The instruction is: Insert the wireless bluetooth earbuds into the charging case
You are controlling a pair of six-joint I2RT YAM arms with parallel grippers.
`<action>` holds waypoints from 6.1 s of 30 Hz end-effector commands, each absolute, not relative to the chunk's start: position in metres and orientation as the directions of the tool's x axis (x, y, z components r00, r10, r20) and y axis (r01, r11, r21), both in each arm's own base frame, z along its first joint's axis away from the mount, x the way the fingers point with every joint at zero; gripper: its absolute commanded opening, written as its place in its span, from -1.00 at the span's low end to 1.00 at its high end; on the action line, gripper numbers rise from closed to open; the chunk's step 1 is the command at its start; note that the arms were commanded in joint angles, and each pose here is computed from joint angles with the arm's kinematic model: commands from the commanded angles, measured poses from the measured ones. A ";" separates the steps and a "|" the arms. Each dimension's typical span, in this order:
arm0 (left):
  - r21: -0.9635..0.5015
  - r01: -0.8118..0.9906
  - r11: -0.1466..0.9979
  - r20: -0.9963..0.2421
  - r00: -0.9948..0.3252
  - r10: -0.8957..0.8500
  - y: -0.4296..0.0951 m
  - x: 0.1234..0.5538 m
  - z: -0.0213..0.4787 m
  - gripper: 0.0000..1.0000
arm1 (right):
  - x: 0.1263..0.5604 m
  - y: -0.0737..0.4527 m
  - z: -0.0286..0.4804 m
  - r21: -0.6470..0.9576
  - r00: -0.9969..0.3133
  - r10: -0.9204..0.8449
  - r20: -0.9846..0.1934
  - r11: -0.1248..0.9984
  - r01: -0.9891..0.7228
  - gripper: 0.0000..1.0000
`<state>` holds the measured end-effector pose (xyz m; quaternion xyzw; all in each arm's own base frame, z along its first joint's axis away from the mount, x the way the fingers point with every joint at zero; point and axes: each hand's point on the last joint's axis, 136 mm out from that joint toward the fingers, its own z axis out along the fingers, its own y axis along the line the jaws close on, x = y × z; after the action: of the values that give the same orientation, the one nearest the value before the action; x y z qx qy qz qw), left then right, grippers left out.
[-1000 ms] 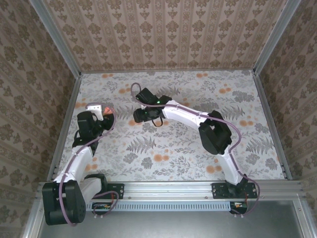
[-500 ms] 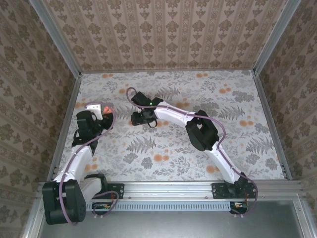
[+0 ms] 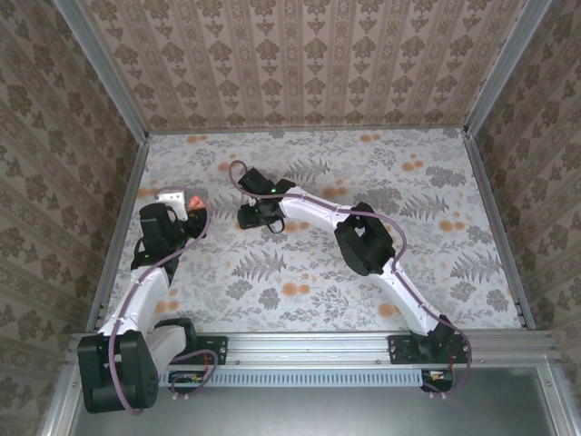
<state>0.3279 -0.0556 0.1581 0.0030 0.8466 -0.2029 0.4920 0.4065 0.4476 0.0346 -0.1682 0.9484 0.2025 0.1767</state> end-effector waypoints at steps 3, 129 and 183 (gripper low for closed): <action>-0.344 0.229 0.911 -0.852 -0.483 -0.200 -0.056 0.329 0.175 -0.64 | 0.410 0.447 0.017 0.287 -0.875 -0.282 -0.394 0.866 -0.409 -0.19; -0.321 0.420 0.849 -0.867 -0.490 -0.085 -0.113 0.308 0.141 -0.64 | 0.260 0.278 0.014 -0.001 -0.005 -0.957 -0.289 0.006 -1.000 -0.29; -0.258 0.841 0.476 -0.927 -0.355 0.124 -0.273 0.292 0.142 -0.64 | 0.320 0.273 0.152 0.128 -0.316 -0.227 -0.921 0.590 -0.797 -0.63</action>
<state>0.2869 -0.2637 0.1181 0.3082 0.7594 -0.3806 0.4283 0.3201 0.2695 0.1263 -0.3517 0.7773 0.2744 0.4437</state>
